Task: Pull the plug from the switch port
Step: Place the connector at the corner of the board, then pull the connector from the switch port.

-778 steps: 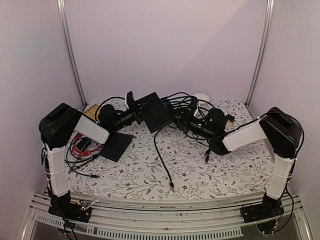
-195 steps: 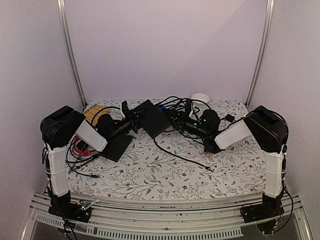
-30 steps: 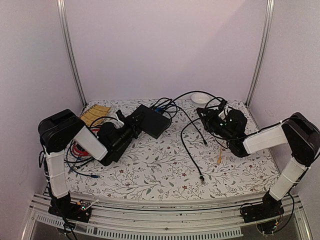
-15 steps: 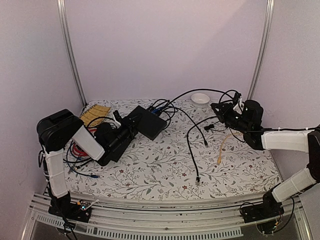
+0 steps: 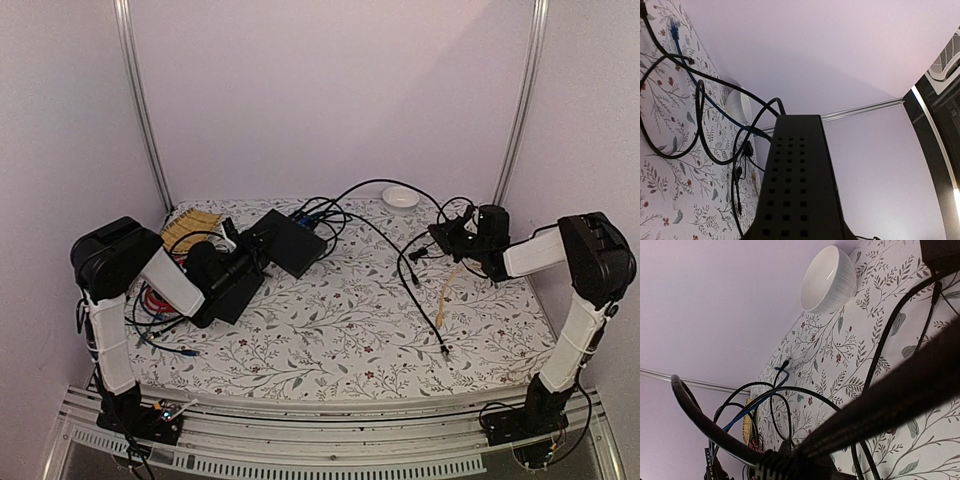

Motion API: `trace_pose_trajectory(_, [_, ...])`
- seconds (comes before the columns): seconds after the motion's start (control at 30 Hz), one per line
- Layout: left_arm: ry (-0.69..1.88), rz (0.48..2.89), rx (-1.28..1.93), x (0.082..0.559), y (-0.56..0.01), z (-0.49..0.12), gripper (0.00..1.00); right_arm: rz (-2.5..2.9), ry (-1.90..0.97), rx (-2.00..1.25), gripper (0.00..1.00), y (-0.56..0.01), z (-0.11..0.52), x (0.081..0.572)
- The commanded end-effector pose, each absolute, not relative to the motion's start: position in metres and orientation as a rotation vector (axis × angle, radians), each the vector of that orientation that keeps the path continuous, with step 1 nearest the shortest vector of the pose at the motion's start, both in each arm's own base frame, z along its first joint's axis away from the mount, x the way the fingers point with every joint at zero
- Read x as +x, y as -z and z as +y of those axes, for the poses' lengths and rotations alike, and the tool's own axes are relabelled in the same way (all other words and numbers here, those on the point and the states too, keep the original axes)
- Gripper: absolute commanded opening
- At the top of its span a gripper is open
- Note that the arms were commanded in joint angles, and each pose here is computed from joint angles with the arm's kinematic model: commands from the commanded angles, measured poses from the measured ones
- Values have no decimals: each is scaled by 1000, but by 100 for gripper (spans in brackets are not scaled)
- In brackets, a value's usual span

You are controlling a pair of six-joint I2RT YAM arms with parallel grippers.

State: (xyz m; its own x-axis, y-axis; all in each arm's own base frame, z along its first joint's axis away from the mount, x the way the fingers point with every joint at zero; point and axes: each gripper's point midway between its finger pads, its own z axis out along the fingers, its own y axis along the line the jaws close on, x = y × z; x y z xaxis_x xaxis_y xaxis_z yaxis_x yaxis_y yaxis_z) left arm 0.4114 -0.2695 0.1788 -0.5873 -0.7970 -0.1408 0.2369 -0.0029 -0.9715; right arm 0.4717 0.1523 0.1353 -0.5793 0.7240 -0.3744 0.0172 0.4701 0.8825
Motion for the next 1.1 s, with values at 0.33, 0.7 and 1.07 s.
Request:
trace_pose_trajectory(0.33, [1837,1082,-297,378,-301,-244,0,2060,-1258,731,47,-80,165,469])
trace_pose_trajectory(0.7, [1872,1078,-266,384,-304,-255,0,1989,-1249,648,53,-135,161,439])
trace_pose_trajectory(1.07, [1988,1159,-122,386,-293,-289,0,1881,-1235,368,53,-229,190,411])
